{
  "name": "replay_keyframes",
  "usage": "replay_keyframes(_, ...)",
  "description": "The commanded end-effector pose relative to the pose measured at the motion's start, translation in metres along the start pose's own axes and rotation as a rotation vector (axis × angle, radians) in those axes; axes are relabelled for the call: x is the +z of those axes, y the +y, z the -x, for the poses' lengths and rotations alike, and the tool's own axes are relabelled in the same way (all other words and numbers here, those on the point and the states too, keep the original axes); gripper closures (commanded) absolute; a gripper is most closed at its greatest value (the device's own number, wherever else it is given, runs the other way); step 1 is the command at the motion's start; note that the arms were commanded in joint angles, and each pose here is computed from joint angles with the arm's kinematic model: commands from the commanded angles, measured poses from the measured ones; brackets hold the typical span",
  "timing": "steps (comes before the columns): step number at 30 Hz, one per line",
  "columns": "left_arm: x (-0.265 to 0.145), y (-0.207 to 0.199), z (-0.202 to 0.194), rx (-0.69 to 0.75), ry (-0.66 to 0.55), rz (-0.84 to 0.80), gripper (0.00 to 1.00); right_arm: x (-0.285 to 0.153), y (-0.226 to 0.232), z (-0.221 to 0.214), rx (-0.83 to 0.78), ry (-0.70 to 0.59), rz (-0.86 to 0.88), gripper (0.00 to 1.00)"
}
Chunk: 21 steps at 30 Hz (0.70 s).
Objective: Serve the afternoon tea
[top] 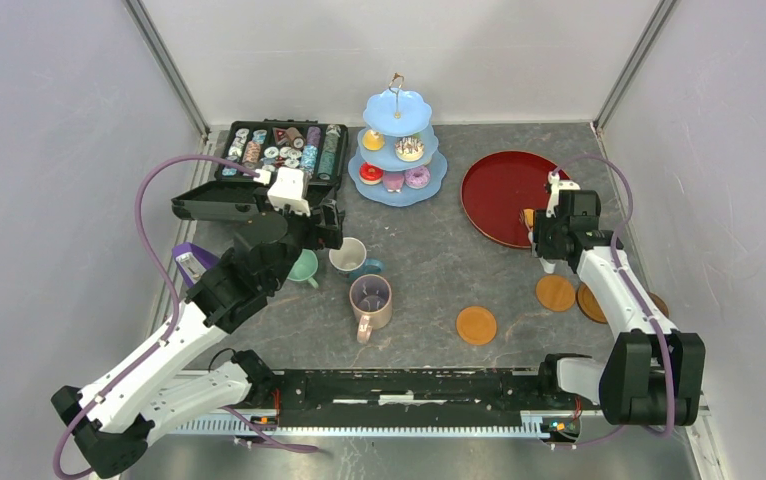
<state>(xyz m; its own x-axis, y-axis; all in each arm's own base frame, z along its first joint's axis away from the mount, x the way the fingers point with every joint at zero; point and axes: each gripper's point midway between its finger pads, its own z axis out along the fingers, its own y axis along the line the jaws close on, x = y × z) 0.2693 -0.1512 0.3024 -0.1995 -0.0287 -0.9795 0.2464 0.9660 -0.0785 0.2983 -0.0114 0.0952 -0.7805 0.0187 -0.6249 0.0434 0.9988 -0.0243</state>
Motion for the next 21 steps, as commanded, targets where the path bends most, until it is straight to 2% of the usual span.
replay_keyframes(1, 0.0, -0.005, 0.013, -0.04, -0.034, -0.023, 0.0, -0.002, -0.002, 0.014, -0.003, -0.054, -0.003, 0.64)
replay_keyframes(8, 0.001, -0.007, 0.012, -0.041, -0.029, -0.028, 0.0, -0.013, 0.003, 0.032, -0.011, -0.111, 0.028, 0.7)
replay_keyframes(16, 0.003, -0.008, 0.011, -0.043, -0.023, -0.027, 0.01, -0.051, 0.053, 0.108, 0.009, -0.347, 0.291, 0.74)
replay_keyframes(21, 0.003, -0.006, 0.011, -0.039, -0.023, -0.016, 0.01, -0.083, 0.105, 0.167, -0.022, -0.482, 0.443, 0.75)
